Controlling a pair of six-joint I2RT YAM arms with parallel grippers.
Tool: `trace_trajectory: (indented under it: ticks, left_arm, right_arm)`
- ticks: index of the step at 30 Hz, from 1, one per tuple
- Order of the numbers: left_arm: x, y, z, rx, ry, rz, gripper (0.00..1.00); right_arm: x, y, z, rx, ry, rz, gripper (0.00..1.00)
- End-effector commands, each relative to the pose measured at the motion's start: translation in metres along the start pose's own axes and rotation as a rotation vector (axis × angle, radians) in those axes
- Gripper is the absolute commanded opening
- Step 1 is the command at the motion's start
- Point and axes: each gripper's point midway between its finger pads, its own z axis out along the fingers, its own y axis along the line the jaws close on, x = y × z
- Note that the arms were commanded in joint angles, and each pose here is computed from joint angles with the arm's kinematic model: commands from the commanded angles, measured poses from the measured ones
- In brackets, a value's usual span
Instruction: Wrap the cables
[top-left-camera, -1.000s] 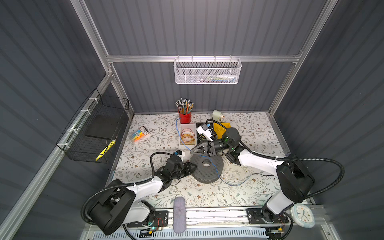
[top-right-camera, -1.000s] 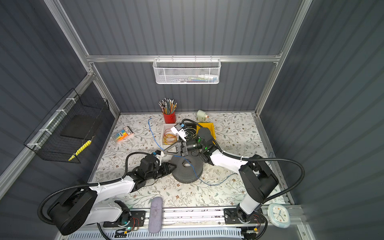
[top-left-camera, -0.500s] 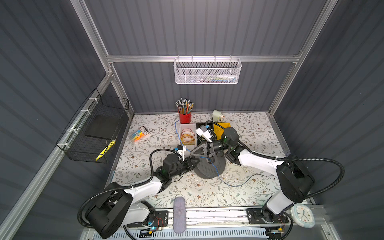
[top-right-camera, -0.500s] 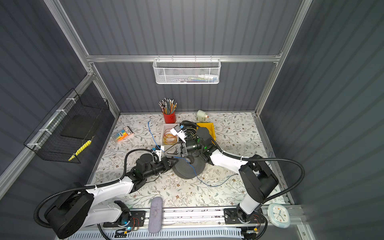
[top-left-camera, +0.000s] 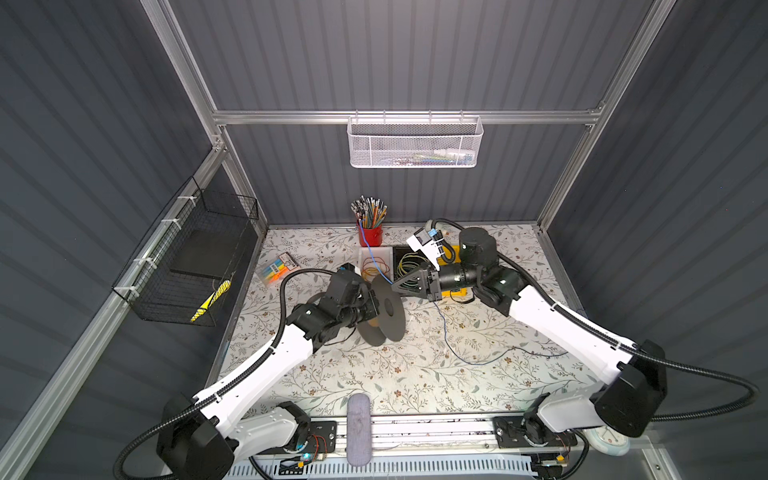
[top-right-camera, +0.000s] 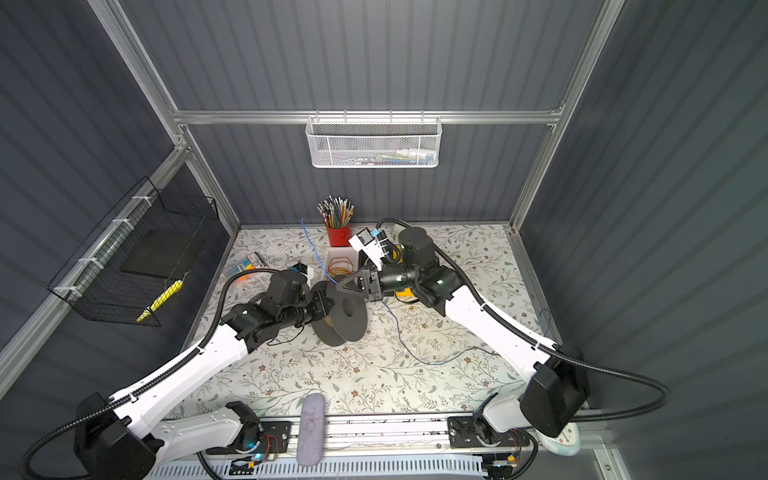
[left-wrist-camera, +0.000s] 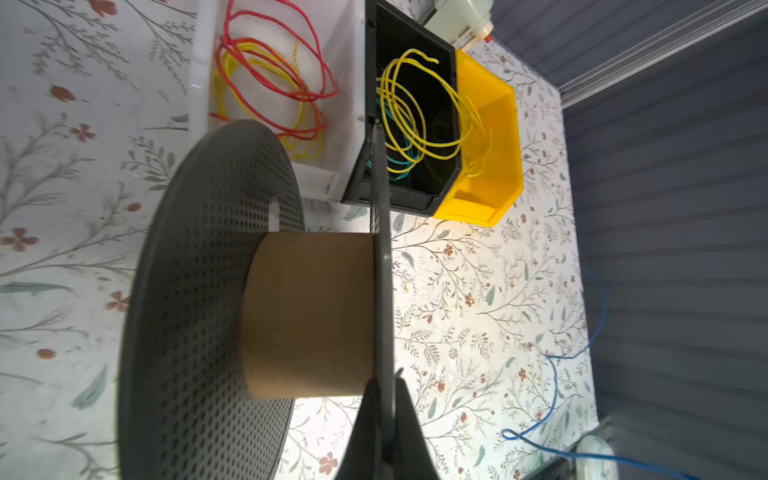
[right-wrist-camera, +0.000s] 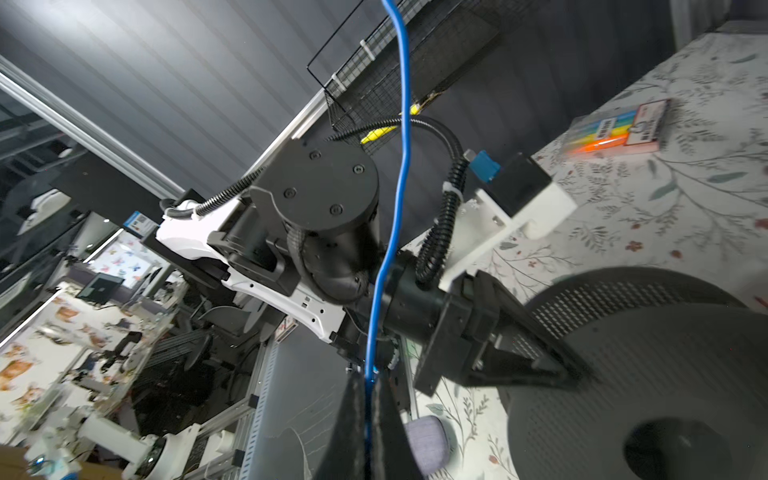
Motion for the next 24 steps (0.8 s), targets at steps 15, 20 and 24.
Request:
trace_trajectory:
  ticks: [15, 20, 24]
  left_arm:
    - [0.011, -0.028, 0.027, -0.272, 0.125, 0.165, 0.00]
    - [0.016, -0.036, 0.035, -0.258, 0.131, 0.152, 0.07]
    - [0.022, -0.041, 0.036, -0.239, 0.143, 0.142, 0.25]
  right_arm:
    - [0.067, -0.072, -0.035, 0.225, 0.043, 0.168, 0.00]
    - [0.075, -0.075, -0.045, 0.260, 0.045, 0.181, 0.00]
    - [0.082, -0.076, -0.045, 0.257, 0.049, 0.194, 0.00]
